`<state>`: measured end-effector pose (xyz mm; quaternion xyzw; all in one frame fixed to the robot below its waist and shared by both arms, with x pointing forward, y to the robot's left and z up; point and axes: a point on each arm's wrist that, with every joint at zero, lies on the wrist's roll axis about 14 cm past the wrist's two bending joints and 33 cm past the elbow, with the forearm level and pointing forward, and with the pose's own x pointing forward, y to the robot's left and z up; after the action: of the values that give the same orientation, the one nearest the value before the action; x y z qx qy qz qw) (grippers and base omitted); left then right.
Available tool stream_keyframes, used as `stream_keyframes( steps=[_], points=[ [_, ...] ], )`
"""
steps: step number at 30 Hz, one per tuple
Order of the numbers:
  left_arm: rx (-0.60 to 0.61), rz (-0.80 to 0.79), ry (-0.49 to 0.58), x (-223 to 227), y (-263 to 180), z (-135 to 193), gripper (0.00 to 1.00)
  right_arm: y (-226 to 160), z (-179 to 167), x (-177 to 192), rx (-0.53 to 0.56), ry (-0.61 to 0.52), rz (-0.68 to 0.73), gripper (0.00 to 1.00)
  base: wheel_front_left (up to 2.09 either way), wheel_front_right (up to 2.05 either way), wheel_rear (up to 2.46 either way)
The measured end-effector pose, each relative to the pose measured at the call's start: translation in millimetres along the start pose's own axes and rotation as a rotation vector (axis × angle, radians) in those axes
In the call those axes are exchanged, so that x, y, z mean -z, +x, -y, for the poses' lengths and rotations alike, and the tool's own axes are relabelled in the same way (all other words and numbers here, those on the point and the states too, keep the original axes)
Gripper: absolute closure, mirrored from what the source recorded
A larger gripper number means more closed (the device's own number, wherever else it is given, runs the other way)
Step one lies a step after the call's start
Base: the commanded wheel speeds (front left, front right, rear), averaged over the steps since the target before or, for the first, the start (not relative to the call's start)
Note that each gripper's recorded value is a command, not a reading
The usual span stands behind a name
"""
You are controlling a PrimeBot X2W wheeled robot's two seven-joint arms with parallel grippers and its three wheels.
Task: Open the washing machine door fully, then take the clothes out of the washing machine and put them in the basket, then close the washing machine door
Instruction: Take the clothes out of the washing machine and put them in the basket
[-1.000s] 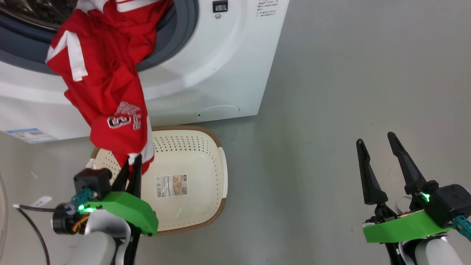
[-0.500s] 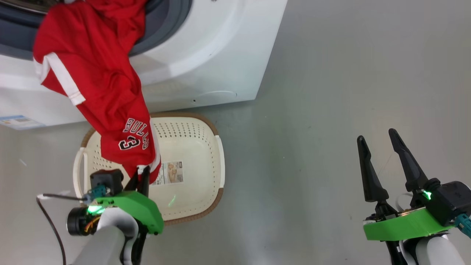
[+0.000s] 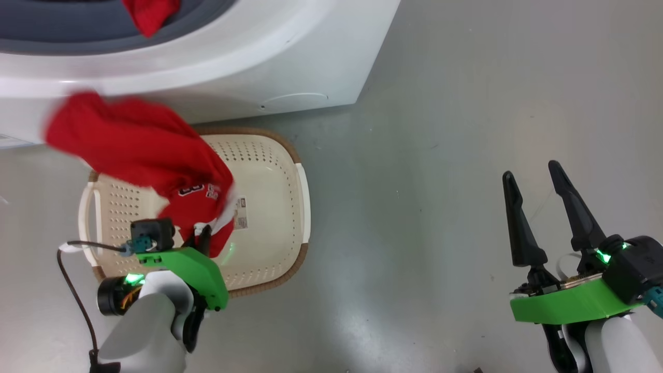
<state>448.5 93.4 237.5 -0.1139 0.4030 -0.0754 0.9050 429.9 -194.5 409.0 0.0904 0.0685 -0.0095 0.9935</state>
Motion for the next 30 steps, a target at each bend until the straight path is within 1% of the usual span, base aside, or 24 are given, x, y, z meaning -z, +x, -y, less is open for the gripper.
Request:
stream_keyframes(
  steps=[10, 16, 25, 27, 29, 30],
  points=[
    [-0.013, -0.069, -0.004, 22.5, 13.2, -7.0, 1.00, 5.8, 5.8, 12.0, 0.015, 0.000, -0.027, 0.00, 0.00, 0.00, 0.00],
    [-0.016, -0.060, -0.006, 18.6, 21.7, -8.3, 1.00, 11.2, 5.7, 16.8, 0.012, 0.000, -0.035, 0.00, 0.00, 0.00, 0.00],
    [-0.029, -0.051, -0.008, 18.5, 20.7, -13.4, 1.00, 14.6, 3.1, 16.5, 0.003, 0.003, -0.031, 0.00, 0.00, 0.00, 0.00],
    [-0.032, -0.047, -0.009, 16.7, 20.5, -14.6, 0.75, 15.3, 2.5, 15.9, 0.002, 0.004, -0.029, 0.00, 0.00, 0.00, 0.00],
    [-0.037, -0.039, -0.014, 13.1, 20.5, -15.8, 0.36, 15.4, 1.8, 16.0, 0.000, 0.005, -0.029, 0.00, 0.00, 0.00, 0.00],
    [-0.038, -0.031, -0.016, 9.8, 20.9, -16.3, 0.23, 15.4, 1.5, 16.0, -0.001, 0.005, -0.029, 0.00, 0.00, 0.00, 0.00]
  ],
)
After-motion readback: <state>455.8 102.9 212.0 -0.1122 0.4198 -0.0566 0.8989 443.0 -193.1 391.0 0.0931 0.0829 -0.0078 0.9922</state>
